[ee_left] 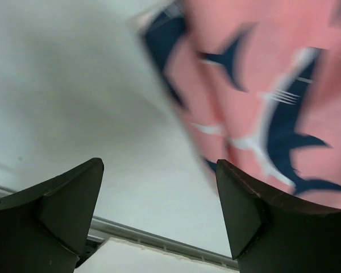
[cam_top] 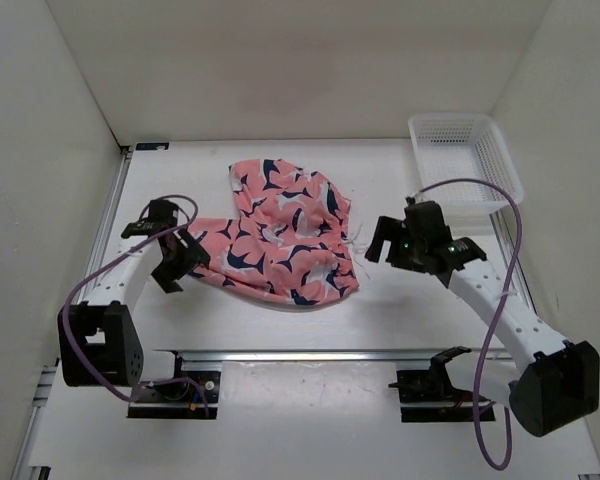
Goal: Fold and stack the shorts
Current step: Move the shorts to the center of the board, then flatten the shorts out
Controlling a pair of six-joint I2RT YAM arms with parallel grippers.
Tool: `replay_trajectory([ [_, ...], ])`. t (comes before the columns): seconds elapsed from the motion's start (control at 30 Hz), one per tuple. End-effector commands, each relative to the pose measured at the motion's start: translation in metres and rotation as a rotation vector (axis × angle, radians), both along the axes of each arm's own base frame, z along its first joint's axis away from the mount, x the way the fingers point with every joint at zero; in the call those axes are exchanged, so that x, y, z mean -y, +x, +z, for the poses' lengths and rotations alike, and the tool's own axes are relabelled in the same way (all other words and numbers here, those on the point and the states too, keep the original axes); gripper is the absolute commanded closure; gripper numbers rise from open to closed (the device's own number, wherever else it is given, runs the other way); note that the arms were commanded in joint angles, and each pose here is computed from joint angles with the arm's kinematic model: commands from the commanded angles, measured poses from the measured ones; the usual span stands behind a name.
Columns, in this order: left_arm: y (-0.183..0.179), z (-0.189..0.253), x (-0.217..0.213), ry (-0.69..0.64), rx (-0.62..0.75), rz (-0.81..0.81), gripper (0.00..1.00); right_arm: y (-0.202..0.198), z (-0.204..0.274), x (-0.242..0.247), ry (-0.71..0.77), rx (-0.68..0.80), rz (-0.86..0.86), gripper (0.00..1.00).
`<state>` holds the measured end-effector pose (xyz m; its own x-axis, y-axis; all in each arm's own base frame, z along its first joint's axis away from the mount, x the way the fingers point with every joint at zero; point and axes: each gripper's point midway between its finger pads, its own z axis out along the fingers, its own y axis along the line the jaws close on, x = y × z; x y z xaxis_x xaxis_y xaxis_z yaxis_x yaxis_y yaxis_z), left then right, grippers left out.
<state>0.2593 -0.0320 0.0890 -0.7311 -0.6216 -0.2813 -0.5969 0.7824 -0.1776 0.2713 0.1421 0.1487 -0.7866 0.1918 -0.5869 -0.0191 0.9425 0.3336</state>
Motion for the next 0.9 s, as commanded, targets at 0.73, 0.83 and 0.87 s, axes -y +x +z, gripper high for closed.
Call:
replay_trajectory([
  [0.73, 0.041, -0.049, -0.008, -0.136, -0.079, 0.089, 0.90, -0.012, -0.115, -0.077, 0.207, -0.342, -0.067, 0.69],
  [0.83, 0.048, -0.044, -0.010, -0.126, -0.056, 0.090, 0.90, 0.024, -0.104, -0.077, 0.122, -0.265, -0.072, 0.97],
  [0.87, 0.046, -0.044, -0.012, -0.116, -0.065, 0.094, 0.90, 0.037, -0.089, -0.084, 0.117, -0.241, -0.048, 1.00],
])
